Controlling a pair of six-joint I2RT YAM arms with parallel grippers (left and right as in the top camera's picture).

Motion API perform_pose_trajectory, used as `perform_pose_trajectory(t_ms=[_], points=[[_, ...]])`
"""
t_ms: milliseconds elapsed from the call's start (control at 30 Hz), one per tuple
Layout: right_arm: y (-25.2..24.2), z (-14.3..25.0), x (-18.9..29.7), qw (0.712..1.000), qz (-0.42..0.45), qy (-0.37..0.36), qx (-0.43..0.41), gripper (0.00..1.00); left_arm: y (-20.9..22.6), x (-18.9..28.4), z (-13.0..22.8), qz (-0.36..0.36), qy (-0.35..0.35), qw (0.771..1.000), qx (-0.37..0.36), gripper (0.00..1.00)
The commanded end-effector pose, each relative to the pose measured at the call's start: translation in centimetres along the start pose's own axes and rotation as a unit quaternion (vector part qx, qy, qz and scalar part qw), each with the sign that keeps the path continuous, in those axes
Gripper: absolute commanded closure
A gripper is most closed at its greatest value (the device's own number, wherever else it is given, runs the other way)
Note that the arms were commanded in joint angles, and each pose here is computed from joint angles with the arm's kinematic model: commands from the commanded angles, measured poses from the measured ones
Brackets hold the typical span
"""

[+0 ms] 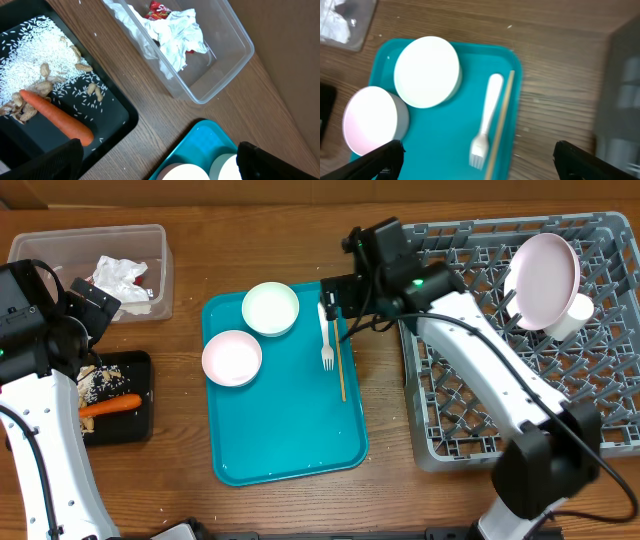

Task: Sort waste into correct bins and load items into the dishwasher rack
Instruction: 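Move the right gripper to the white fork on the teal tray and grasp it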

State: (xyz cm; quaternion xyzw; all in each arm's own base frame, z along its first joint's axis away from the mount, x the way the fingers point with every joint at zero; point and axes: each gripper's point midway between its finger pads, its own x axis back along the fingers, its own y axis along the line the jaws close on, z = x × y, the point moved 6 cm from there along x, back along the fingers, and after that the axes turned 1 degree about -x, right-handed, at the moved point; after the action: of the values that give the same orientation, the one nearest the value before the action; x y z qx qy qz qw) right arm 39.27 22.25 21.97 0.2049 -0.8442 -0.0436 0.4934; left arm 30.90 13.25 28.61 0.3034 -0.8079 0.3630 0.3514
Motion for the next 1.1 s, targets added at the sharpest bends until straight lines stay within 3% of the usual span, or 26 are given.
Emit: perform_pose_trajectory(t_ms=[0,100,333,400,533,967,1067], points=[[1.6,2.4,-4.9,0.998,-0.026,0.059,-0.009,0.05,0.1,0.2,-0.3,-0.004,-0.007,1.0,0.006,0.0],[3.1,4.3,-8.0,0.996,-0.026,0.088,0.009,0.15,0.1,0.2,-0.3,-0.005,-0.007,1.0,0.006,0.0],[3.8,6.5,-11.2,0.994,0.034,0.102,0.003,0.22,0.1,0.2,-0.3,-0.004,-0.008,1.0,0.006,0.0],[3.8,6.9,-11.6,0.993,0.047,0.104,0.007,0.3,0.1,0.2,-0.3,-0.005,-0.007,1.0,0.006,0.0],[2.4,7.3,-12.5,0.99,0.103,0.097,-0.002,0.3,0.1,0.2,-0.3,-0.004,-0.008,1.0,0.006,0.0],[1.3,9.4,-15.5,0.984,0.12,0.131,-0.001,0.3,0.1,0.2,-0.3,-0.005,-0.007,1.0,0.006,0.0],[1.3,9.6,-15.5,0.983,0.123,0.134,-0.008,0.39,0.1,0.2,-0.3,-0.004,-0.008,1.0,0.006,0.0]])
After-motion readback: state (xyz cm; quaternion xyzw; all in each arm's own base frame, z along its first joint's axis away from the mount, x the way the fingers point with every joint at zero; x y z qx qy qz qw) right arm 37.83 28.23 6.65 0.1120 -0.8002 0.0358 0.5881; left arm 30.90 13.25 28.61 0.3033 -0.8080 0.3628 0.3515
